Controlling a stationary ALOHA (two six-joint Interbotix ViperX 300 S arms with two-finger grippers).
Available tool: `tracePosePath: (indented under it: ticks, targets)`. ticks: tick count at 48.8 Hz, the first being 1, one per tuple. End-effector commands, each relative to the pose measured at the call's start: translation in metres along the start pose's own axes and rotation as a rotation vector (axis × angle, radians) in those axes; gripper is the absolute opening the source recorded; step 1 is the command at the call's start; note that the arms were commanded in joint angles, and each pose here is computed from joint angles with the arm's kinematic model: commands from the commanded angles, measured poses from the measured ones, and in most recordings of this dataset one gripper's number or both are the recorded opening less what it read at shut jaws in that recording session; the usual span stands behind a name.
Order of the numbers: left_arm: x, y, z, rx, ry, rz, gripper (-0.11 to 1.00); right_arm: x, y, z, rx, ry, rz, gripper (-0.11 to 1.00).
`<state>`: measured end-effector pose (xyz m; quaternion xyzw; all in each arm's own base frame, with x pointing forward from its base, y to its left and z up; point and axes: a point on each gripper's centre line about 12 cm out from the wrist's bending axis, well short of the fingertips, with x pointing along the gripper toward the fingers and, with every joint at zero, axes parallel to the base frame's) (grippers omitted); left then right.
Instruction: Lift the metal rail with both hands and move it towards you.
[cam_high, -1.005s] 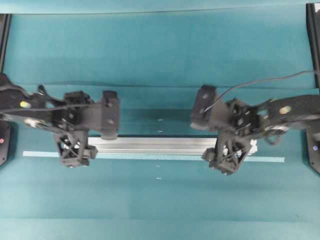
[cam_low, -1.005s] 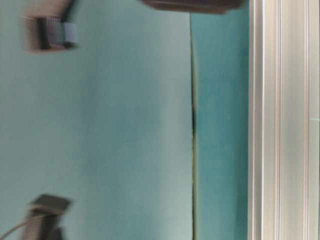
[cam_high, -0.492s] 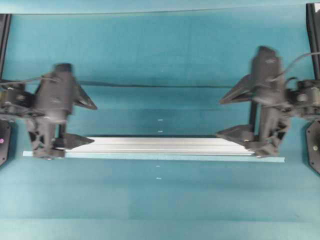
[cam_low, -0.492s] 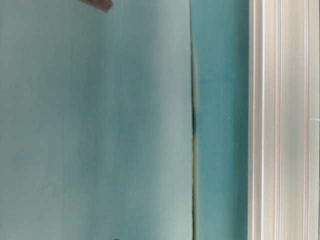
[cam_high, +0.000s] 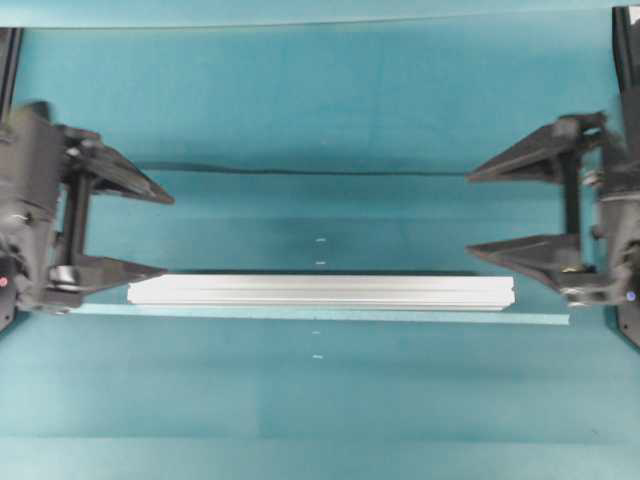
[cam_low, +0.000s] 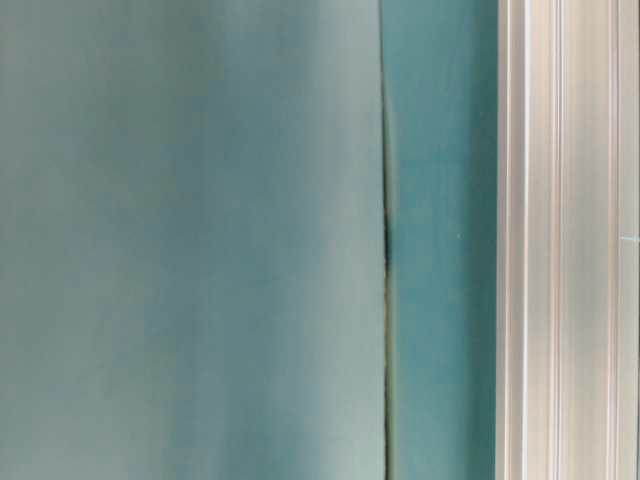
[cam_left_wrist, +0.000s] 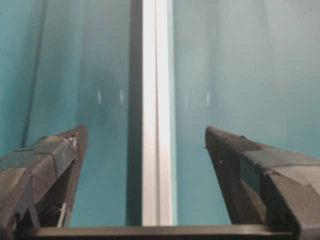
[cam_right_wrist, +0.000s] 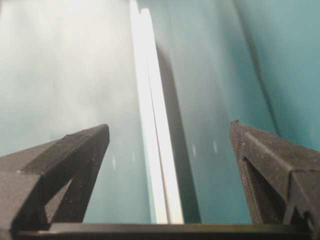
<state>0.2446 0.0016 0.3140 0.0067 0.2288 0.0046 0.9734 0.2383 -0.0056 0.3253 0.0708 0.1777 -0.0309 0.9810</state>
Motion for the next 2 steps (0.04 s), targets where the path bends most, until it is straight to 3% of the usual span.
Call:
tracePosePath:
  ticks: [1,2]
  targets:
    - [-0.0112,-0.0007,0.0133,-0.008,-0.101,-0.004,0.92,-0.0055,0.0017,0.0082,-0.004,-0.057,0.012,0.98]
    - [-0.0133,-0.0006,0.0149,-0.01,-0.118,-0.004,0.92,-0.0068,0.0019,0.0097,-0.004,-0.069,0.014,0.98]
